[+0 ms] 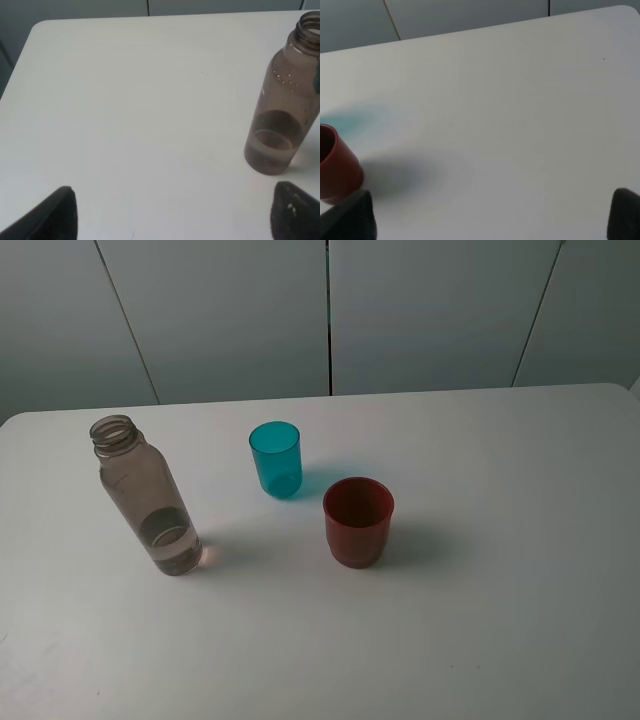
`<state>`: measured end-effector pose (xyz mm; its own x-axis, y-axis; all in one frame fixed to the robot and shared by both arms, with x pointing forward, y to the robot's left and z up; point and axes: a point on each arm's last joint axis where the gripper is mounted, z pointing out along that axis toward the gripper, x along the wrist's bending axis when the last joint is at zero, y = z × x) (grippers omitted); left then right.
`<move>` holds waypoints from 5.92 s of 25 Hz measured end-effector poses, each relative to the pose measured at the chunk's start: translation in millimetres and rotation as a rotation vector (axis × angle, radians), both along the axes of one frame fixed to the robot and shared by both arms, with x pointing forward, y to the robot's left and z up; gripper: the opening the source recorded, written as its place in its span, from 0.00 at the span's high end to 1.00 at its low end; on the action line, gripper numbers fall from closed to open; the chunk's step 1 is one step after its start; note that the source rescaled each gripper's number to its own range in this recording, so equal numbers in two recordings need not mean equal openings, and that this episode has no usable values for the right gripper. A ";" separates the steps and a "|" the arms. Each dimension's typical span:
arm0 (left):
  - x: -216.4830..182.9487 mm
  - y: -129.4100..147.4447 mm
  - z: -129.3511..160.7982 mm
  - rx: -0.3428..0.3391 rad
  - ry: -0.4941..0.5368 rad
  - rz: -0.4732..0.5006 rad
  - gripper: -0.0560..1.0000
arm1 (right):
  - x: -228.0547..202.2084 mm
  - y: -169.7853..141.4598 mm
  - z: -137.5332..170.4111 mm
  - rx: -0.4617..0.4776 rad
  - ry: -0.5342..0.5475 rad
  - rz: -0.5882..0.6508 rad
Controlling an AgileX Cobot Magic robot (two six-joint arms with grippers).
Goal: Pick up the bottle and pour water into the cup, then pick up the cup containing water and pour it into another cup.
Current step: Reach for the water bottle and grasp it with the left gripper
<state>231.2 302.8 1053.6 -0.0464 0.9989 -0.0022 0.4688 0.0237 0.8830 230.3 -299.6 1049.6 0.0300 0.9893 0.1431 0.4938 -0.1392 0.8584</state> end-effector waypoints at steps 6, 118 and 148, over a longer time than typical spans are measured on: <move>0.0 0.0 0.0 0.000 0.000 0.000 0.06 | 0.0 0.0 0.0 0.000 0.000 0.000; 200.1 -93.9 -134.9 -0.036 -0.261 -0.319 0.06 | 0.1 0.0 0.0 0.002 0.001 -0.001; 222.3 -110.0 -175.3 0.017 -0.179 -0.351 0.67 | 0.1 0.0 0.0 0.002 0.001 -0.001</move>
<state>453.4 192.8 878.3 0.2978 0.9539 0.0376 0.2845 -0.1263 0.9503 230.5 -299.6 1049.6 0.0316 0.9888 0.1455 0.4944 -0.1420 0.8576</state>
